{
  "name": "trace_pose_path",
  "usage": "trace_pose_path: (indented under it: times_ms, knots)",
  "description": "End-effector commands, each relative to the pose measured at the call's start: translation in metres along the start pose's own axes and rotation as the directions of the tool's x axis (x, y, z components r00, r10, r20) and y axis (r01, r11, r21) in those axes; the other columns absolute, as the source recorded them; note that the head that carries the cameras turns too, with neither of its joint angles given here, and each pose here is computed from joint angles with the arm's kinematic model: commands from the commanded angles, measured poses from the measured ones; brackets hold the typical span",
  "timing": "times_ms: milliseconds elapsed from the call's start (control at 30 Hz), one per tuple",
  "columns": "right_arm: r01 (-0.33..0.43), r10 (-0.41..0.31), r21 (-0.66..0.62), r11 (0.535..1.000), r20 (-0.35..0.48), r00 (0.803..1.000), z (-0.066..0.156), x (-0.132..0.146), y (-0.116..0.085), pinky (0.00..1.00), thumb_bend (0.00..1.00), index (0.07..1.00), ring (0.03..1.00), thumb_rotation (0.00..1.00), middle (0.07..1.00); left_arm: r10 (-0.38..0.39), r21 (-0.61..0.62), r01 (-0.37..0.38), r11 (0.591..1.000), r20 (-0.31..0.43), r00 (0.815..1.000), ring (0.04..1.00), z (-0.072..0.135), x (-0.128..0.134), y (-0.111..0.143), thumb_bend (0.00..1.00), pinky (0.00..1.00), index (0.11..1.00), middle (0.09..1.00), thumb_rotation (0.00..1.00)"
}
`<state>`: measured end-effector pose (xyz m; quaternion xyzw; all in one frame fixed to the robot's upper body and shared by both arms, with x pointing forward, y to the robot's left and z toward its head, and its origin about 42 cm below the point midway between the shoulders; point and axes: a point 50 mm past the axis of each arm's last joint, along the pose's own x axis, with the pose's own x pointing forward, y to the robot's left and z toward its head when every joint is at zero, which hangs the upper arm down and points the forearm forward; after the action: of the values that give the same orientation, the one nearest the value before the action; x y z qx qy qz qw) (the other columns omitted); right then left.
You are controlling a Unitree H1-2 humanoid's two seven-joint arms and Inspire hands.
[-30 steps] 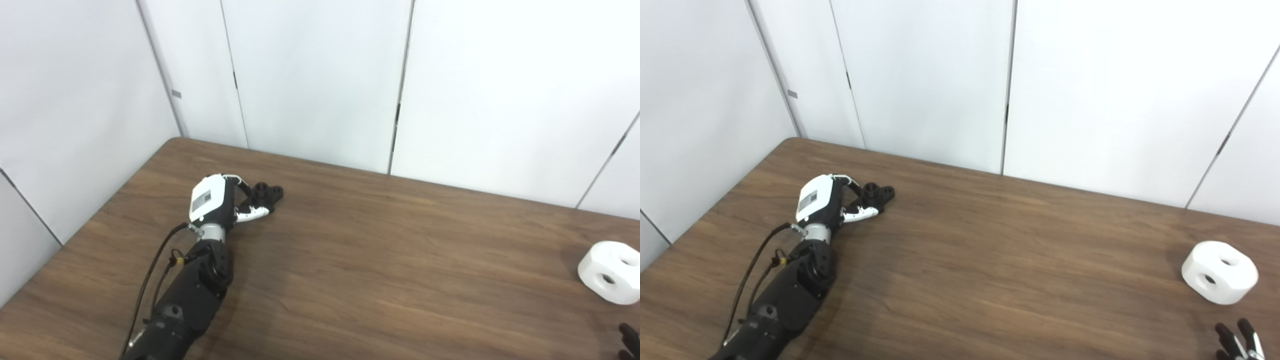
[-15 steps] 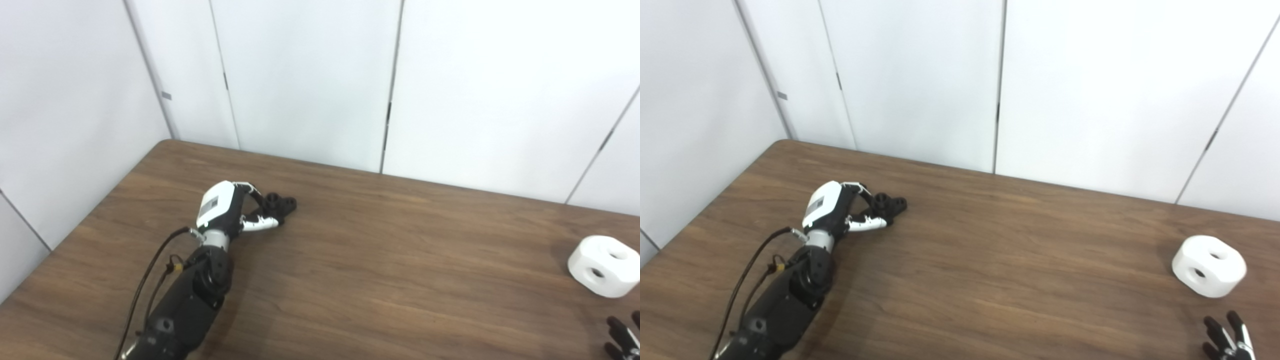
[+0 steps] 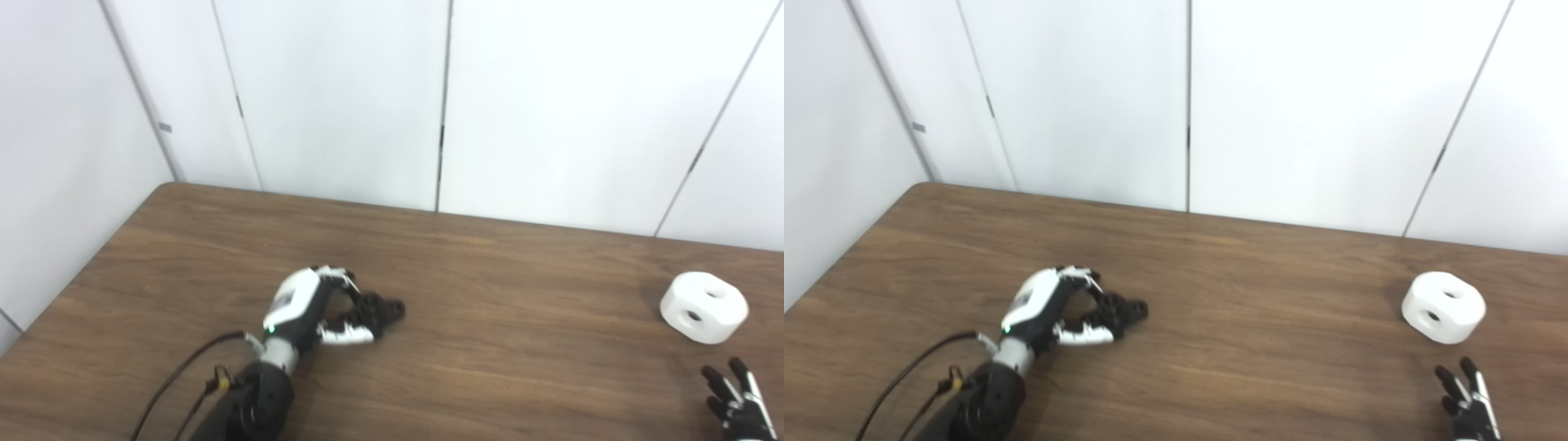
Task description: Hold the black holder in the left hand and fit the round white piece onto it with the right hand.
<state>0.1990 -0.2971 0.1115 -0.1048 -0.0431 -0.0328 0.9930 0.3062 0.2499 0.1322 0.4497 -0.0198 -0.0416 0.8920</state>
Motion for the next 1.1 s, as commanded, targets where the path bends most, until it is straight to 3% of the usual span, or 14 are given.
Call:
trace_pose_path:
  times_ms: [0,300,667,1067]
  knots:
    - [-0.003,0.005,0.037,0.999,-0.052,0.999,-0.010,-0.010,0.015,0.98,0.58,1.000,0.961,1.00,0.923,0.009,0.018,-0.010,1.000,0.081,0.997,0.910,0.014,-0.004,0.005,0.52,0.99,0.487,0.822,0.05]
    - [-0.017,0.019,0.043,0.999,-0.044,0.999,0.002,-0.014,0.032,1.00,0.57,1.000,0.963,1.00,0.928,-0.101,0.002,0.102,0.995,0.175,0.979,0.905,0.046,-0.043,-0.021,0.52,1.00,0.487,0.819,0.05]
    - [-0.005,0.006,0.019,1.000,-0.041,0.999,0.016,-0.015,0.046,0.99,0.56,0.999,0.964,1.00,0.928,-0.216,0.151,0.178,0.972,0.292,0.932,0.906,0.057,-0.070,-0.040,0.52,0.96,0.487,0.814,0.05]
    - [-0.002,0.002,0.022,1.000,-0.030,1.000,0.024,-0.017,0.041,1.00,0.55,1.000,0.958,1.00,0.926,-0.243,0.156,0.206,0.966,0.288,0.926,0.907,0.055,-0.090,-0.052,0.52,0.95,0.487,0.815,0.05]
